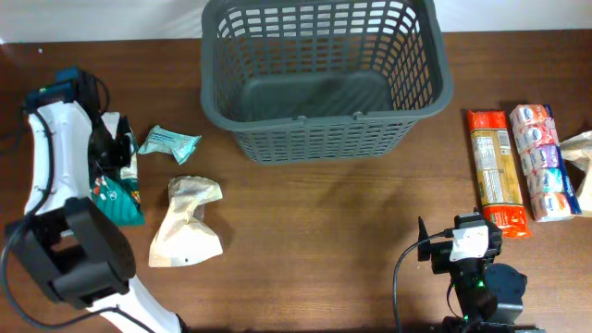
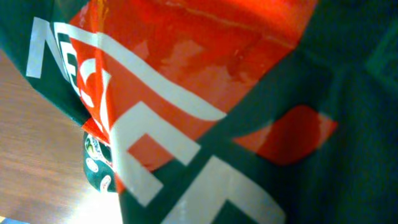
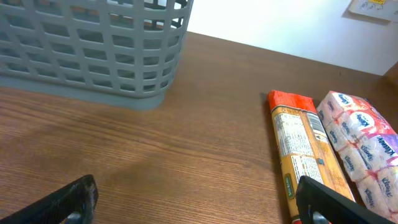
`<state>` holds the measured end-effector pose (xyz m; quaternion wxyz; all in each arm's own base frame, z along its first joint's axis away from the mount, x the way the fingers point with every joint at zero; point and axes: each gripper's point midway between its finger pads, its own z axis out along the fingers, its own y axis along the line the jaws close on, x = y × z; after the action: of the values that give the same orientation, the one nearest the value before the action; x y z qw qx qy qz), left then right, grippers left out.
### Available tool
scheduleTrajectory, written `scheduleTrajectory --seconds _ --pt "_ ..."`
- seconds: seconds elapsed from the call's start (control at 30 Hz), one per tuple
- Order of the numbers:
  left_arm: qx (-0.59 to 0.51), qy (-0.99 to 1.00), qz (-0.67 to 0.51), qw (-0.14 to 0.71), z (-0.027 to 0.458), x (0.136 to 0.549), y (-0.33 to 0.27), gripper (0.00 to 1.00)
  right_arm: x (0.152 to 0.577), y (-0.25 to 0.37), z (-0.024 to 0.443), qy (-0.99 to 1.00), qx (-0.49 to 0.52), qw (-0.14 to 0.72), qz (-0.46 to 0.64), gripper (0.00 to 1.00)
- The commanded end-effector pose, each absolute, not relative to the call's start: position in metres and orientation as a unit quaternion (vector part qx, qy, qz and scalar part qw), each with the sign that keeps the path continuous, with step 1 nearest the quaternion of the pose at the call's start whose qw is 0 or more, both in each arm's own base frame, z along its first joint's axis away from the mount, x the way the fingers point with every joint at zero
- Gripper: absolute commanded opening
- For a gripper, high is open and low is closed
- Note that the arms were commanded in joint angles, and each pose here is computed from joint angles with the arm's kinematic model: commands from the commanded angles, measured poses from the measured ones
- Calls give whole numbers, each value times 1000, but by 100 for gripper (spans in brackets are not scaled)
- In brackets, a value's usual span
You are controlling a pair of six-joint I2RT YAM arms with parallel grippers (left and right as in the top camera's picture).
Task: Pack container
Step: 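Lift the pouch and drop it into the grey basket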
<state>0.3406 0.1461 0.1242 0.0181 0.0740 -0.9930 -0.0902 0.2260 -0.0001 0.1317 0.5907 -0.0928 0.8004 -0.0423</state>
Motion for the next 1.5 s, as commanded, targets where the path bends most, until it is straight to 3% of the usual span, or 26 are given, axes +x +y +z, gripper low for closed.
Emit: scheduleTrajectory --seconds 0.0,0.3,0.6,0.77,0.9,1.0,1.13,1.47 --pt "78 -987 -135 -30 172 340 156 2 226 0 130 801 -89 590 -41 99" --pt "26 -966 -251 -53 218 344 143 2 226 0 130 801 -89 590 -41 99" --pt "-88 -898 -322 -285 378 385 69 1 226 0 130 801 -89 590 -41 99" --pt "-251 -798 -308 -452 482 397 -16 2 226 0 130 801 -89 590 -41 99" --pt "-381 -712 -257 -531 515 398 -93 1 226 0 130 801 -89 590 -41 99" --pt "-520 -626 -187 -550 506 393 -163 1 226 0 129 801 -89 590 -41 99" --pt "-577 -597 -147 -538 482 403 -194 2 226 0 130 801 -89 590 -41 99" --pt "-682 -608 -67 -401 304 491 -254 2 226 0 130 801 -89 590 -41 99"
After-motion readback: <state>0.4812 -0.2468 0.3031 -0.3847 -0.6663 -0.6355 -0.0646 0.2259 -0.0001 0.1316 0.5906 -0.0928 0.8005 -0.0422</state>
